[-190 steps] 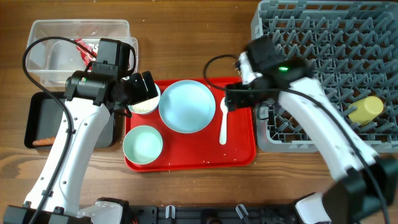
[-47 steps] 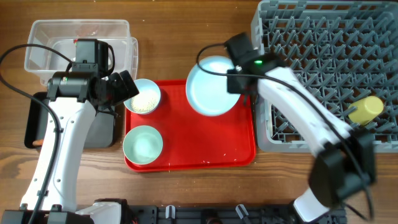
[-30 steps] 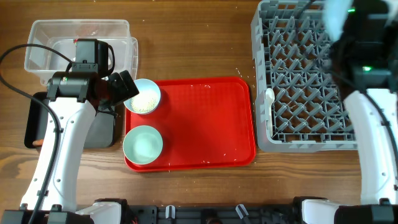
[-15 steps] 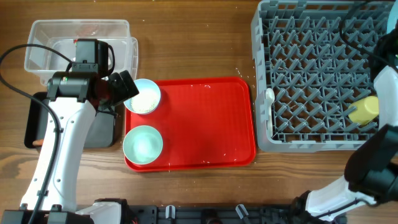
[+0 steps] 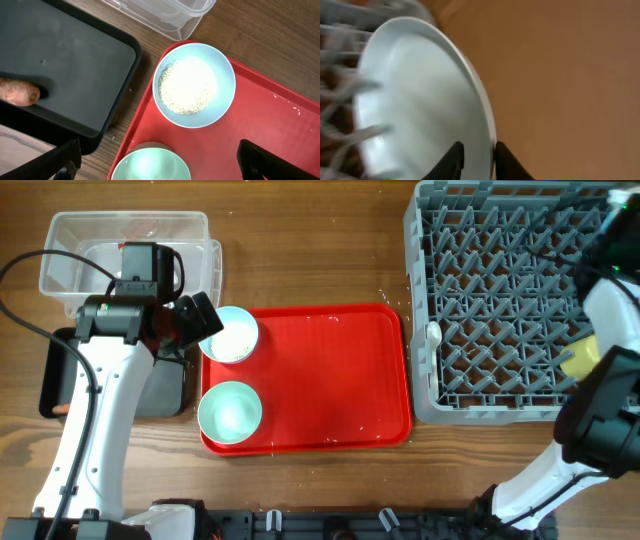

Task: Sort waste into correct bins and load items into the dishwasher rack
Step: 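Stand the blue plate upright in the dish rack, then grasp the green bowl with the right gripper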

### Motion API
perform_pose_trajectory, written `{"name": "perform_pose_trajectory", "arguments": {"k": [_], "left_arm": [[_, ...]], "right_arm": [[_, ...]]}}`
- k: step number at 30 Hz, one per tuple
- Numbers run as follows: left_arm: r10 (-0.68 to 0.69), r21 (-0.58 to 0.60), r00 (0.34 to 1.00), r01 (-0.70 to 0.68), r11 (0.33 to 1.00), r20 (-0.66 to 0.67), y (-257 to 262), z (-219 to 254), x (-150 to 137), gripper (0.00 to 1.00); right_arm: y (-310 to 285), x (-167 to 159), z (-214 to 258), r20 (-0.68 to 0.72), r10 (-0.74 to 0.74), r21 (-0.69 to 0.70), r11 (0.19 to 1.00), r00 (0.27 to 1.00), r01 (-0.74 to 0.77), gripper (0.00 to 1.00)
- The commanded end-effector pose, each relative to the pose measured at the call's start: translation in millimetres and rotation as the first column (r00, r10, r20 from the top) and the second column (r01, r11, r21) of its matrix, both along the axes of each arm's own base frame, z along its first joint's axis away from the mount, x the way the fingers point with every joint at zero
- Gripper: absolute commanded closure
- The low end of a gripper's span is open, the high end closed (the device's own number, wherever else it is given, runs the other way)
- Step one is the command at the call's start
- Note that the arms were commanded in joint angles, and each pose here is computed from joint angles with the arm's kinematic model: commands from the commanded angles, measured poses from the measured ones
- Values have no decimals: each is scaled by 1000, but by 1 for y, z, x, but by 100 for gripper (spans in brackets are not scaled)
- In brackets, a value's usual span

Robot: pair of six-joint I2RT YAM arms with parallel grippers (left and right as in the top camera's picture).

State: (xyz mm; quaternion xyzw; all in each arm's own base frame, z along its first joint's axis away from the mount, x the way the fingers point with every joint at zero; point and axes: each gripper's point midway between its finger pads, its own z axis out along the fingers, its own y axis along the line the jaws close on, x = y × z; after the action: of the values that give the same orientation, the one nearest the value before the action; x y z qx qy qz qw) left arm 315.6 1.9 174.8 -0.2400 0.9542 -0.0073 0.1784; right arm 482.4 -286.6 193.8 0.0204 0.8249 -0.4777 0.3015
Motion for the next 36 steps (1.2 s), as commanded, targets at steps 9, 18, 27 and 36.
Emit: {"name": "perform_pose_trajectory", "arguments": {"k": [9,18,27,36], "left_arm": [[19,11,999,-19,1000,27,4,7,1,0],[19,11,1000,-19,1000,23,4,7,0,0],[6,-6,999,-7,1000,-44,-1,1,-15,0],[204,-17,974,-207,978,-101,43,-3,-33,0]], "right_arm": [[77,10,6,92,45,181,982,995,-61,14],[215,-34,71,322,424,622,580,847,-526,12],[402,-127,17,161,637,949,111,754,-296,19],[590,-228,-55,-25,834,998,49,551,-28,15]]}}
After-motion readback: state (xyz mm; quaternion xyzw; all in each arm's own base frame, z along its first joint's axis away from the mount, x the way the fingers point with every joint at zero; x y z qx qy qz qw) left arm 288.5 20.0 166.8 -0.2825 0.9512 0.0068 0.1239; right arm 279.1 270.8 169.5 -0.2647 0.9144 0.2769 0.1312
